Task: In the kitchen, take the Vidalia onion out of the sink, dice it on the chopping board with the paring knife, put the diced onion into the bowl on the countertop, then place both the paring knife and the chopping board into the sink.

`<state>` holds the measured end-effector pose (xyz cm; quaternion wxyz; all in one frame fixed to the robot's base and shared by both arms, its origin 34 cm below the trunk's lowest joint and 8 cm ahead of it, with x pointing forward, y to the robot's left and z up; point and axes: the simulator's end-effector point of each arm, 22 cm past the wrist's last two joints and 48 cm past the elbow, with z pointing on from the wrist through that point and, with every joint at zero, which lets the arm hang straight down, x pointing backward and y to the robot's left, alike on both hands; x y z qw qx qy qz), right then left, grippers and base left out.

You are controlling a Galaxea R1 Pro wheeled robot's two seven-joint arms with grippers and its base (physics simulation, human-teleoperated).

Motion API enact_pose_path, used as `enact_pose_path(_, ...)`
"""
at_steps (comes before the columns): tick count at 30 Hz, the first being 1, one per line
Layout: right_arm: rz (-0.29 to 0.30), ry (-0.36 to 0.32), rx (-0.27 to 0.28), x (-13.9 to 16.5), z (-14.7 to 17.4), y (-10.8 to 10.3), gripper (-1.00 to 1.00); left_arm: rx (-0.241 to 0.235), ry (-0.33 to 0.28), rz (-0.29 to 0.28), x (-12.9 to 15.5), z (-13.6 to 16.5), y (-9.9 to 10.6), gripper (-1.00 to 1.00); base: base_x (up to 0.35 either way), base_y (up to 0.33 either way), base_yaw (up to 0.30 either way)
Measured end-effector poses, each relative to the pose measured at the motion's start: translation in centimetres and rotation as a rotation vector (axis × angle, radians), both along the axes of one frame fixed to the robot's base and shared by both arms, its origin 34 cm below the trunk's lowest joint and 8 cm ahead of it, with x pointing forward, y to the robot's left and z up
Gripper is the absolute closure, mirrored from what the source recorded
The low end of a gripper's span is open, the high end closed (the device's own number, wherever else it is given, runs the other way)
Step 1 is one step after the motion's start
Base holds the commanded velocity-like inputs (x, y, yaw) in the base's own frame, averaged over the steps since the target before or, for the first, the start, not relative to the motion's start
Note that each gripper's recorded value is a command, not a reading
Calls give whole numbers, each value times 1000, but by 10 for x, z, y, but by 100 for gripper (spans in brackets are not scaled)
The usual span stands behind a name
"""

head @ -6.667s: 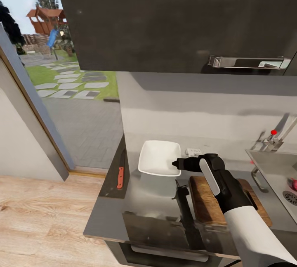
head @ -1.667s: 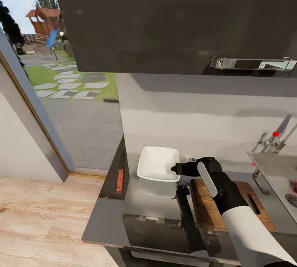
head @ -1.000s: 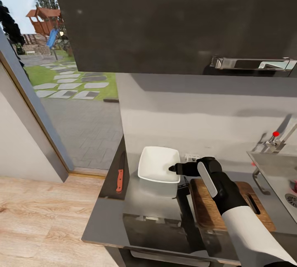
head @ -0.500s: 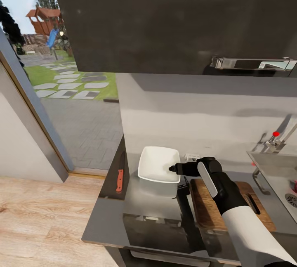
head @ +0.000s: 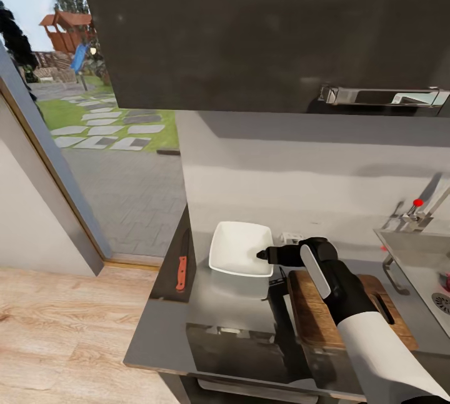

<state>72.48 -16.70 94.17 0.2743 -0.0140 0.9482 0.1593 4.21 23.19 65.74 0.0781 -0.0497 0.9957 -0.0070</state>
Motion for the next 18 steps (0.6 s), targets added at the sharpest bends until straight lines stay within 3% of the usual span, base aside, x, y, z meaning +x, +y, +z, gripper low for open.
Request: enact_pose_path(18, -3, -9, 0, 2, 3, -2, -100, 0, 0, 0, 0, 0, 0, -100, -14, 0, 0)
